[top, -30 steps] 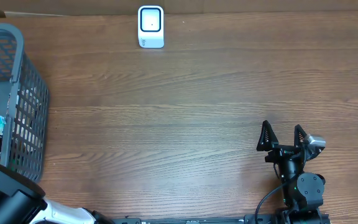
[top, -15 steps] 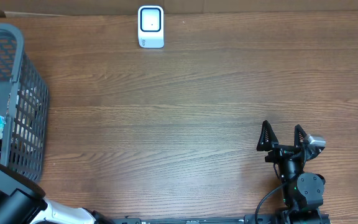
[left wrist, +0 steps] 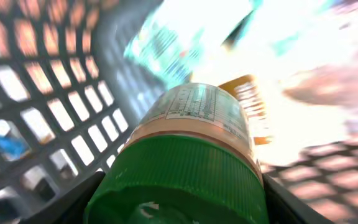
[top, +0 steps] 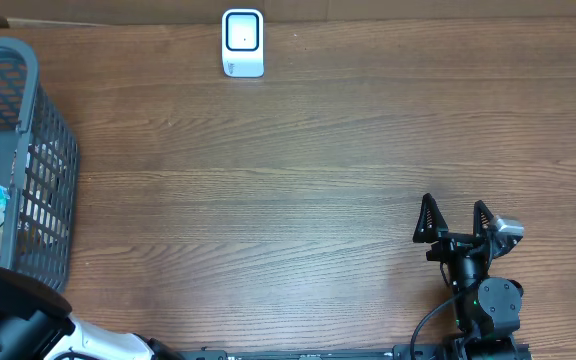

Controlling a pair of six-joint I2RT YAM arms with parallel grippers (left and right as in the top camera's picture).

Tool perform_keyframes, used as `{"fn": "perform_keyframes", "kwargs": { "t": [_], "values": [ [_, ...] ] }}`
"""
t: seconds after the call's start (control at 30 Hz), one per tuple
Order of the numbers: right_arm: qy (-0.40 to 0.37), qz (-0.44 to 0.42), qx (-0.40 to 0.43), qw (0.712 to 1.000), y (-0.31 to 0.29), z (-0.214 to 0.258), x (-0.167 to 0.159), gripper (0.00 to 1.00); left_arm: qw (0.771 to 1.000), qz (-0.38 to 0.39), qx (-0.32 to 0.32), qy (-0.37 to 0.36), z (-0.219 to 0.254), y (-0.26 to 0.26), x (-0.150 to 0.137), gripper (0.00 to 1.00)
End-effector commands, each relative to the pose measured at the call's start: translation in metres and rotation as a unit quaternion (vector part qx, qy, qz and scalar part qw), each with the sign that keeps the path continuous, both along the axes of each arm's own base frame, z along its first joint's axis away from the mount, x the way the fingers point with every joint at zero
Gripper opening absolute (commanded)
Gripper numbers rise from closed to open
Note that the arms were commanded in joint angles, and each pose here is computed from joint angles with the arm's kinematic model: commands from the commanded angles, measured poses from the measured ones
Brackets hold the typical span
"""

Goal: Scan the item barcode
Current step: 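Carry the green-lidded jar to the scanner and set it on the table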

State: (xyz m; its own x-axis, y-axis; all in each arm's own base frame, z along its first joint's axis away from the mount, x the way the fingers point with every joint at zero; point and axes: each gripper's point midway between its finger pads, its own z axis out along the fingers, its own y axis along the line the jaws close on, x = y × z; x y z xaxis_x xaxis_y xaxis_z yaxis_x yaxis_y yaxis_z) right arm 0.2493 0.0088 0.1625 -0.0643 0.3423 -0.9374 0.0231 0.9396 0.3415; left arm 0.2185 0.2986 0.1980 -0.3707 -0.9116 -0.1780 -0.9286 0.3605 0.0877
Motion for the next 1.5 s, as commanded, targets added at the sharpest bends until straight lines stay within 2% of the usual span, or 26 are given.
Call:
{"fn": "perform_keyframes", "kwargs": {
  "t": [0.0, 0.13, 0.23, 0.33, 0.43, 0.5, 0.6, 0.83, 1.1, 1.33, 1.47],
  "values": [
    [0.001, -0.004, -0.004, 1.0, -0.001, -0.003, 0.0, 1.0, 0.989, -0.041, 0.064, -0.124, 0.09, -0.021, 0.037, 0.36],
    [0.001, -0.004, -0.004, 1.0, -0.001, -0.003, 0.0, 1.0, 0.963, -0.112, 0.107, -0.219, 0.163, -0.067, 0.063, 0.36],
    [0.001, -0.004, -0.004, 1.0, -0.001, -0.003, 0.0, 1.0, 0.935, -0.188, 0.11, -0.279, 0.2, -0.123, 0.08, 0.36],
    [0.001, -0.004, -0.004, 1.0, -0.001, -0.003, 0.0, 1.0, 0.91, -0.267, 0.09, -0.304, 0.212, -0.182, 0.092, 0.36],
    [0.001, -0.004, -0.004, 1.0, -0.001, -0.003, 0.0, 1.0, 0.886, -0.351, 0.058, -0.297, 0.207, -0.243, 0.104, 0.37],
    [0.001, -0.004, -0.004, 1.0, -0.001, -0.003, 0.0, 1.0, 0.866, -0.421, 0.025, -0.27, 0.187, -0.293, 0.116, 0.37],
    [0.001, -0.004, -0.004, 1.0, -0.001, -0.003, 0.0, 1.0, 0.851, -0.477, 0.001, -0.219, 0.155, -0.335, 0.126, 0.37],
    [0.001, -0.004, -0.004, 1.0, -0.001, -0.003, 0.0, 1.0, 0.825, -0.555, -0.05, -0.088, 0.058, -0.406, 0.144, 0.36],
    [0.001, -0.004, -0.004, 1.0, -0.001, -0.003, 0.0, 1.0, 0.833, -0.544, -0.095, 0.04, -0.051, -0.43, 0.151, 0.37],
    [0.001, -0.004, -0.004, 1.0, -0.001, -0.003, 0.0, 1.0, 0.837, -0.532, -0.104, 0.072, -0.11, -0.433, 0.159, 0.38],
    [0.001, -0.004, -0.004, 1.0, -0.001, -0.003, 0.0, 1.0, 0.839, -0.53, -0.103, 0.065, -0.119, -0.436, 0.166, 0.48]
  ]
}}
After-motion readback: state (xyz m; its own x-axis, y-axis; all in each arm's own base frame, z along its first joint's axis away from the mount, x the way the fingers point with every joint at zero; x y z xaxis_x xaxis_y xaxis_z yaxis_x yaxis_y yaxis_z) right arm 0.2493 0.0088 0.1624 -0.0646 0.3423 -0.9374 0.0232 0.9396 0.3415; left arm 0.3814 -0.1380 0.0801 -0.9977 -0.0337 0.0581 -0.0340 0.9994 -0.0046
